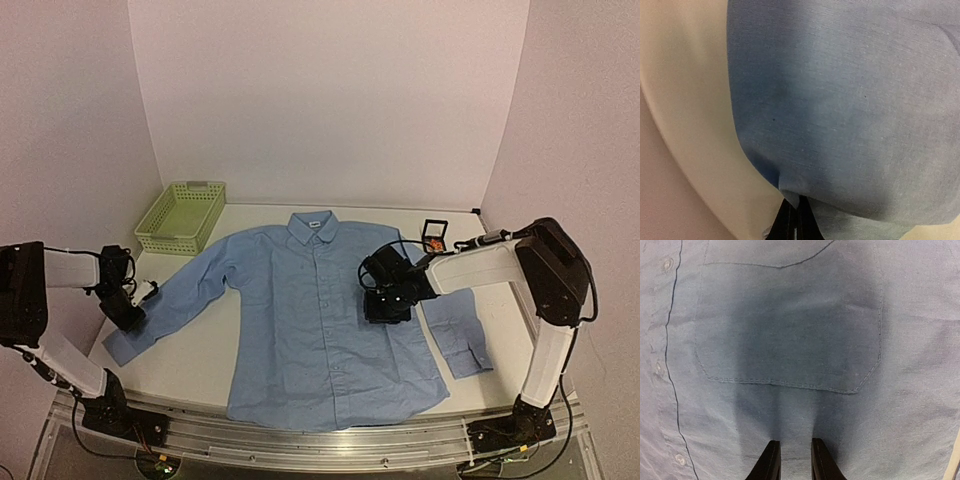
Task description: Pin the brooch onto the clothing
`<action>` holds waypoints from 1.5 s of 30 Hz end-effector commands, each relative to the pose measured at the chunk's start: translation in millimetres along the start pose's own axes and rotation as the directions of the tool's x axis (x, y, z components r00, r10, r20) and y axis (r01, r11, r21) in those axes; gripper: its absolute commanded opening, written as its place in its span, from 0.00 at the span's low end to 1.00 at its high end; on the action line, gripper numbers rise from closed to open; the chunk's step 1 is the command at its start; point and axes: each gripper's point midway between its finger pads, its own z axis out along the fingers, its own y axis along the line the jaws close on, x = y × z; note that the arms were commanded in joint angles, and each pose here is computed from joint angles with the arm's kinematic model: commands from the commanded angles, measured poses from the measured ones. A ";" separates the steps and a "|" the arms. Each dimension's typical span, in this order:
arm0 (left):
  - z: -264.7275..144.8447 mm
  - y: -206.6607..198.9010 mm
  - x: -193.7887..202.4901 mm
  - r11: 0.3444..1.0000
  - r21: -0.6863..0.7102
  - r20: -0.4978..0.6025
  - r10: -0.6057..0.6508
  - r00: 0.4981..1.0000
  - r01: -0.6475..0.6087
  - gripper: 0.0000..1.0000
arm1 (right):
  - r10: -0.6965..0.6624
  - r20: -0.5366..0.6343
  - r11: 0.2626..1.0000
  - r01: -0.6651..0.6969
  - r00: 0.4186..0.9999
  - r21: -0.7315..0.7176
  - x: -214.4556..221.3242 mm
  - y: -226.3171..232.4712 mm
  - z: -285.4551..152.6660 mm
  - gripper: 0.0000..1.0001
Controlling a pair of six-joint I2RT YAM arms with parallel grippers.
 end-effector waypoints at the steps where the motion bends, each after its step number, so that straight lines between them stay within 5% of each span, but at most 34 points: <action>1: -4.9 78.2 -9.1 0.957 -0.262 -0.021 0.125 0.992 -0.126 0.00 | 0.015 -0.140 0.988 0.006 0.990 0.154 41.2 -53.0 6.9 0.22; 18: -8.1 127.9 -48.4 0.888 -0.383 -0.028 0.264 0.964 -0.254 0.01 | -0.082 -0.131 0.988 0.097 0.988 0.116 24.8 -45.2 -13.9 0.24; 25: -37.9 109.4 -58.5 0.908 -0.330 0.086 0.302 0.950 -0.259 0.47 | -0.129 -0.038 0.991 0.127 0.991 -0.050 -27.2 11.6 -34.4 0.27; 29: -82.5 66.0 -81.9 0.915 -0.192 0.277 0.398 0.875 -0.355 0.58 | -0.137 0.052 0.984 0.142 0.989 -0.108 -63.8 36.7 -55.8 0.29; 34: -146.7 -38.3 -132.2 0.851 -0.074 0.474 0.489 0.733 -0.520 0.52 | -0.008 0.112 0.995 0.019 0.994 -0.095 -108.4 18.4 -58.2 0.24; 37: -161.9 -95.6 -170.9 0.827 -0.012 0.539 0.479 0.693 -0.562 0.49 | 0.045 0.152 0.997 -0.036 0.987 -0.064 -143.5 1.9 -44.1 0.20; 43: -146.3 -145.6 -277.6 0.838 0.009 0.623 0.422 0.659 -0.545 0.46 | 0.090 0.201 0.995 -0.081 0.975 -0.056 -205.2 -12.2 -3.9 0.12; 45: -121.7 -146.5 -312.3 0.866 0.017 0.608 0.388 0.692 -0.500 0.41 | 0.113 0.198 0.993 -0.106 0.974 -0.044 -215.5 -21.8 16.2 0.08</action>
